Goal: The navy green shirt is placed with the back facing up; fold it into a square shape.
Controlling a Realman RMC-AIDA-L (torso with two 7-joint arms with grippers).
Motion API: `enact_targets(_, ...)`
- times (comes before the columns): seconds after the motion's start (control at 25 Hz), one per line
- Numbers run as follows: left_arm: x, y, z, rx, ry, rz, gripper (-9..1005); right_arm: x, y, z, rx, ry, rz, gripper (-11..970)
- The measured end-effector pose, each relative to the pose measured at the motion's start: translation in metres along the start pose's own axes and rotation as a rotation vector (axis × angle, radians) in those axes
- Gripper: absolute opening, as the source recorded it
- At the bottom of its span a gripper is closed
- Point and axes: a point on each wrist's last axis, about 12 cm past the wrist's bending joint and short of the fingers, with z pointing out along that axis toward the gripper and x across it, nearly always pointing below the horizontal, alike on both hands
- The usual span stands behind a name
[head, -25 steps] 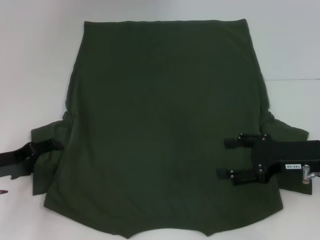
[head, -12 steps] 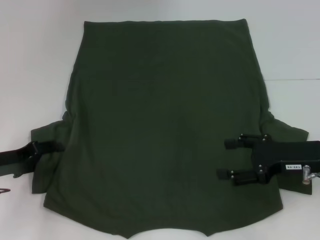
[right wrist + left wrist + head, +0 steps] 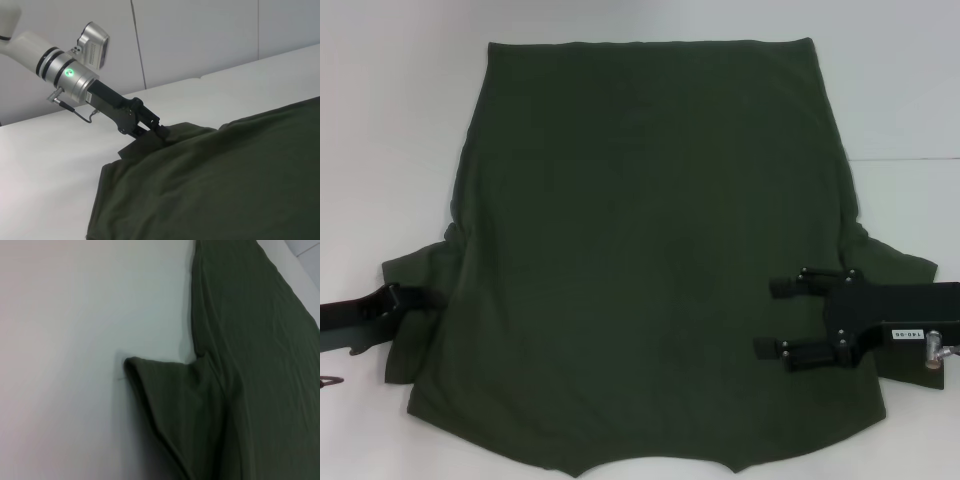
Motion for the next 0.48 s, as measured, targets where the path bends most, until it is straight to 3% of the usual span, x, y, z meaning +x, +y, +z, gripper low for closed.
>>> enact_targets(0.32, -0.0003, 0.0017, -0.0014, -0.001, -0.007, 0.004, 439, 0.0002, 0.0001, 0.0000, 0.000, 0.000, 0.001, 941)
enact_targets(0.48, -0.0015, 0.0031, -0.0037, 0.001, -0.018, -0.005, 360, 0.0017, 0.0006, -0.0007, 0.002, 0.001, 0.005, 941)
